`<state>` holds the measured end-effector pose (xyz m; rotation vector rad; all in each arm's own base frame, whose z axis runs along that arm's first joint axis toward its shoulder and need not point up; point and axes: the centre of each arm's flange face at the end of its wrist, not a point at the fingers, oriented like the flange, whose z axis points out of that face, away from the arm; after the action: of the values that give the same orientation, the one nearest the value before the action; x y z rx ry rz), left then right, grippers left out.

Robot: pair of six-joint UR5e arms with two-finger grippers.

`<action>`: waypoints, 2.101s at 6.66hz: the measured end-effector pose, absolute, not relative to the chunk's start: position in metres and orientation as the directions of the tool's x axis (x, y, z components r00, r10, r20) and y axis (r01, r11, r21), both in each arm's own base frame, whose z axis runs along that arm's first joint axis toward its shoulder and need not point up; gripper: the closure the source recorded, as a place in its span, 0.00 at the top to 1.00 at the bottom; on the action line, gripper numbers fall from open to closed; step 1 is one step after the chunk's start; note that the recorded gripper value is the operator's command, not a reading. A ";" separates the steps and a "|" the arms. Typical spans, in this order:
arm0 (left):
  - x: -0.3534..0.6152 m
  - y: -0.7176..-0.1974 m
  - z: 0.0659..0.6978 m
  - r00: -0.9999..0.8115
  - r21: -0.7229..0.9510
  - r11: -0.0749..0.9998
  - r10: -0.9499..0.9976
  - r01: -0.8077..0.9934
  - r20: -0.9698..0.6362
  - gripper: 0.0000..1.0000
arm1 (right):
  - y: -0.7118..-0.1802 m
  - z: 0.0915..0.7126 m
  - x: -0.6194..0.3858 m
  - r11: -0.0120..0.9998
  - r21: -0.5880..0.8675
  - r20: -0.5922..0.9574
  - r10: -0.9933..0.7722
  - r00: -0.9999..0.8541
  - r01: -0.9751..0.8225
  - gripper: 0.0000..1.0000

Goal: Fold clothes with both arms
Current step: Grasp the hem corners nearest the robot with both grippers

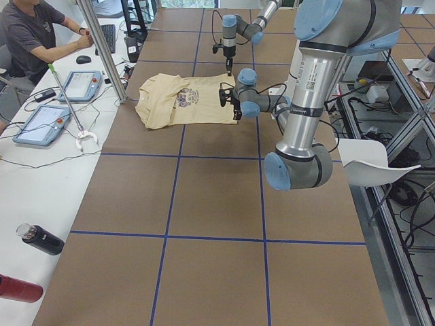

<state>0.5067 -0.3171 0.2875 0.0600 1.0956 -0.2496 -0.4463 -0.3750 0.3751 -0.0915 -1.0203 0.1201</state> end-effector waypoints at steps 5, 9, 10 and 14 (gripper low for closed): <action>0.527 -0.318 0.300 0.501 -0.059 0.969 -0.175 0.239 -0.848 0.73 | -0.381 0.368 -0.438 0.989 -0.128 0.851 0.146 0.505 -0.070 0.00; 0.528 -0.325 0.311 0.527 -0.057 0.966 -0.187 0.253 -0.829 0.72 | -0.383 0.366 -0.437 0.989 -0.128 0.853 0.146 0.501 -0.071 0.00; 0.530 -0.323 0.310 0.528 -0.057 0.966 -0.186 0.250 -0.829 0.71 | -0.383 0.366 -0.437 0.989 -0.128 0.853 0.146 0.501 -0.070 0.00; 0.537 -0.319 0.309 0.532 -0.057 0.969 -0.181 0.240 -0.827 0.53 | -0.384 0.366 -0.437 0.989 -0.128 0.853 0.147 0.501 -0.072 0.00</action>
<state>0.5372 -0.3186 0.3092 0.0658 0.9780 -0.2508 -0.4365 -0.3837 0.3662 -0.0792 -1.0383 0.1321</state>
